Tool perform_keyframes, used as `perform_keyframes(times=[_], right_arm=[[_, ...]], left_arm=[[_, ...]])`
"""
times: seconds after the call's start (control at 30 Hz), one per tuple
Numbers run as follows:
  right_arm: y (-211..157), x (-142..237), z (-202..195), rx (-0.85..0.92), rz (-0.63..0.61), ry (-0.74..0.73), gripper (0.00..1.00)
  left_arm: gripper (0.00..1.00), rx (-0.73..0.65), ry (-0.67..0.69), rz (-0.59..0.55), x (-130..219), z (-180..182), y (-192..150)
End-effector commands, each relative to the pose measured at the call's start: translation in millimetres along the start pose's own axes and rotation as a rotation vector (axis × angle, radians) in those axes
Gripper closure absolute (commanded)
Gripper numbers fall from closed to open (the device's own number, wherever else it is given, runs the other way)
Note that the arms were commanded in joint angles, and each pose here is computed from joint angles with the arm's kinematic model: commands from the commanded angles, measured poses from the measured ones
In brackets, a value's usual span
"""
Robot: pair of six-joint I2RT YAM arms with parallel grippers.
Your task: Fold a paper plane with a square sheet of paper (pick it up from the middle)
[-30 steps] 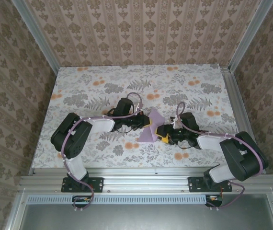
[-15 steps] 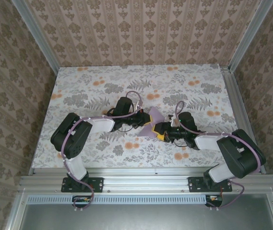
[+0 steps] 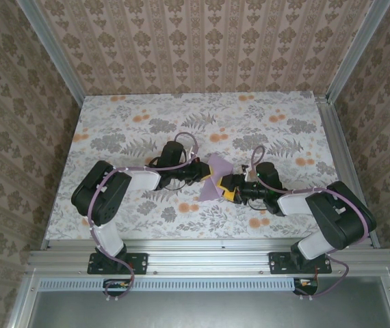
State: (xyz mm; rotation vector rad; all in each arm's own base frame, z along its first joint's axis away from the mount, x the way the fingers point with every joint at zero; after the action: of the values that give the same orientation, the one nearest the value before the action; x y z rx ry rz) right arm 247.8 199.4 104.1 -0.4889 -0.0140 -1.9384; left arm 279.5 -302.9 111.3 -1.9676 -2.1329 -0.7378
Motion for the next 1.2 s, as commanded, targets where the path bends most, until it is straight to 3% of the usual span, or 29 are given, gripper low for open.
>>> perform_keyframes(times=[0.0, 0.6, 0.73, 0.87, 1.03, 1.17], right_arm=[[-1.2, 0.3, 2.6, -0.013, -0.005, 0.033, 0.49], [0.9, 0.1, 0.6, -0.053, -0.009, 0.053, 0.77], [0.5, 0.1, -1.8, -0.051, -0.004, 0.042, 0.86], [1.4, 3.0, -2.4, -0.029, -0.009, 0.009, 0.93], [0.0, 18.2, 1.4, 0.139, -0.039, -0.212, 0.98], [4.1, 53.6, 7.2, 0.325, -0.120, -0.538, 0.99]], left_arm=[[0.94, -0.012, -0.038, -0.031, 5.6, -9.7, 4.6], [0.92, -0.012, -0.028, -0.026, 9.8, -2.8, 1.5], [0.88, -0.010, -0.027, -0.027, 11.0, -2.1, 1.3], [0.79, -0.014, -0.031, -0.029, 13.1, -4.3, 3.7], [0.64, -0.051, -0.020, -0.033, 22.6, -14.1, 11.4], [0.49, -0.115, 0.038, -0.027, 38.1, -23.7, 18.4]])
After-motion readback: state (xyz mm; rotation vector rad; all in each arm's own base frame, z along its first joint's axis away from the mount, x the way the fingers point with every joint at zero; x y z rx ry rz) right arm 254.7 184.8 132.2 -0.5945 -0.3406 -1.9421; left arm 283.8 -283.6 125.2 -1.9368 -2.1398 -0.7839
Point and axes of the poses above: each hand's point on the last joint's axis, 136 mm out from that joint toward the fingers, its own x axis back along the fingers, its own z axis along the line the jaws close on, y = z × x, the point moved 5 cm from there along x, back along the fingers, and after that the axes turned 9 degrees about -x, right-handed, at the moved point
